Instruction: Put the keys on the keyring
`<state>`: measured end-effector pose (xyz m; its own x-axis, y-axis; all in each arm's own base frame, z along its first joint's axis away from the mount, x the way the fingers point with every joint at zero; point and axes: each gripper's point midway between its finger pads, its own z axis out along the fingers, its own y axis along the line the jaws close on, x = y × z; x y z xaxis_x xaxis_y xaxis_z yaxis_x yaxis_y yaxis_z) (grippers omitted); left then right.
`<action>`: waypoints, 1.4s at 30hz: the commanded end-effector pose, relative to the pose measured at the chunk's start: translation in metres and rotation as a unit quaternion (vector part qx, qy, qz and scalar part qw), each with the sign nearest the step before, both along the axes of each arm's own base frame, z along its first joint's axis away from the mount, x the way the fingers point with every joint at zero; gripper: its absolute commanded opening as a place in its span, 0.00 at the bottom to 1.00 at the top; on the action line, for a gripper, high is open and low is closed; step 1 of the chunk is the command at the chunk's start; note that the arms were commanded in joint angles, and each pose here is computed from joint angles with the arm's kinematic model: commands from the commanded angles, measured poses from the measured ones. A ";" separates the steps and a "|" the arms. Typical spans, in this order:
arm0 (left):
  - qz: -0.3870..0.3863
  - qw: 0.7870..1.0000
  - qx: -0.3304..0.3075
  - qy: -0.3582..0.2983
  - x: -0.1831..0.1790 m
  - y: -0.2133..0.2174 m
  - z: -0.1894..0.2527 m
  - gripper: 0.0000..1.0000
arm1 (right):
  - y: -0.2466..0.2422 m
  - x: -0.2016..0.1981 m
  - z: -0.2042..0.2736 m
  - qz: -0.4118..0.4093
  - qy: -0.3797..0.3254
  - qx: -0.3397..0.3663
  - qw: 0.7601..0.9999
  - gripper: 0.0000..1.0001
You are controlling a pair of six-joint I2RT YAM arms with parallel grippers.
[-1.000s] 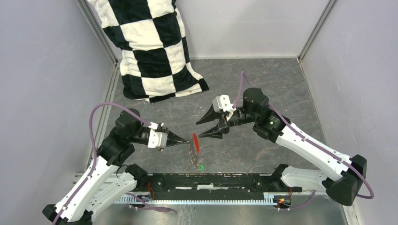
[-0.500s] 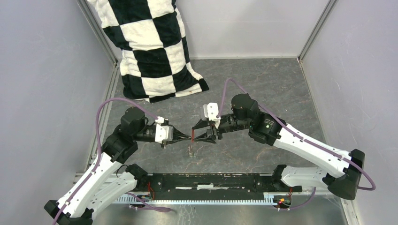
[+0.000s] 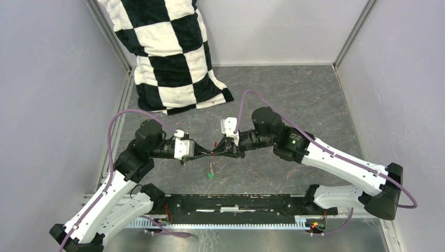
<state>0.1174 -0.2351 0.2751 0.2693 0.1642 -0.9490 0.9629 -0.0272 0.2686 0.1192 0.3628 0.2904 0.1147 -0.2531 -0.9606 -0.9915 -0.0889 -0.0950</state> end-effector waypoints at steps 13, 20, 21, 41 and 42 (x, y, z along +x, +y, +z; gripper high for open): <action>0.028 0.999 -0.021 -0.005 0.006 0.001 0.017 0.48 | -0.004 0.002 0.035 -0.030 -0.052 0.085 0.995 0.01; 0.052 0.998 -0.039 0.005 0.008 0.004 0.019 0.58 | -0.012 -0.011 0.035 -0.024 -0.031 0.134 0.990 0.01; 0.049 0.998 -0.039 0.012 0.006 0.003 0.019 0.56 | -0.012 -0.011 0.035 -0.024 -0.028 0.135 0.990 0.01; 0.004 0.997 -0.045 0.066 -0.014 0.000 0.008 0.31 | -0.004 -0.013 0.033 -0.019 0.003 0.163 0.987 0.01; 0.004 0.997 -0.045 0.066 -0.014 0.000 0.008 0.31 | -0.003 -0.014 0.033 -0.017 0.003 0.163 0.986 0.01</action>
